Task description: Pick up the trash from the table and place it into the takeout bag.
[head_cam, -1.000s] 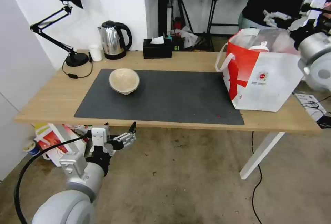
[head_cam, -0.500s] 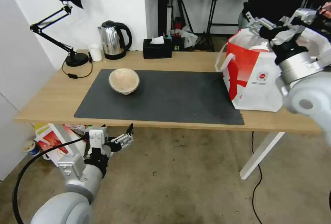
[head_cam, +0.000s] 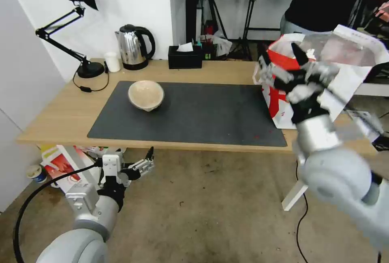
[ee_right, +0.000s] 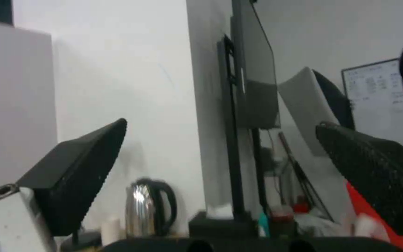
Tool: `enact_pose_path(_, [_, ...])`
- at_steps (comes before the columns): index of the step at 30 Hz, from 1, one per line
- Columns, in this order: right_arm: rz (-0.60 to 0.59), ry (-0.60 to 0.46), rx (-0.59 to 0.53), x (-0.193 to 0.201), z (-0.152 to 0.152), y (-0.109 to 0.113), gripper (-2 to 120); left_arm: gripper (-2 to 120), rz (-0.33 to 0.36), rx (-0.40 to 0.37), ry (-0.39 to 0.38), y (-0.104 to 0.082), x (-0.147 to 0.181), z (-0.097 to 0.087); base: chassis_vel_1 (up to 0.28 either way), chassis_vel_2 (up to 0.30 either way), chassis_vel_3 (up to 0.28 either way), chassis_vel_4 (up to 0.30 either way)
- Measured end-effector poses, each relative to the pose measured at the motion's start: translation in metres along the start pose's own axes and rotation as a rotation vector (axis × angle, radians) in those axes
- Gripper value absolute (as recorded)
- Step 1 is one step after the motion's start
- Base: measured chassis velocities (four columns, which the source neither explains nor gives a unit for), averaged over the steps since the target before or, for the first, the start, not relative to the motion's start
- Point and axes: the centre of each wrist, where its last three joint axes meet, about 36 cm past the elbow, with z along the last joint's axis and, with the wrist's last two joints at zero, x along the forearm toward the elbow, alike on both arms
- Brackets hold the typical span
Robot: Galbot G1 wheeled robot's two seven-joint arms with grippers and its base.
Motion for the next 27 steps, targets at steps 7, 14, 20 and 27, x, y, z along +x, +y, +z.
enact_pose_path(7, [0.050,0.075,0.120,0.043,0.007,0.016,100,100,-0.008,0.001,-0.010,0.000,0.001,0.001,0.000,0.000,0.000,0.000])
enact_pose_path(14, [0.222,0.213,0.164,0.074,0.008,0.032,100,100,-0.011,-0.002,-0.017,0.001,0.002,0.002,0.000,0.000,0.000,0.000])
enact_pose_path(20, [0.352,0.320,0.181,0.095,0.009,0.041,100,100,-0.011,-0.001,-0.018,0.001,0.001,0.001,0.000,0.000,0.000,0.000])
enact_pose_path(27, [0.405,0.345,0.232,0.105,0.007,0.046,100,100,-0.015,-0.003,-0.017,0.002,0.002,0.002,0.000,0.000,0.000,0.000])
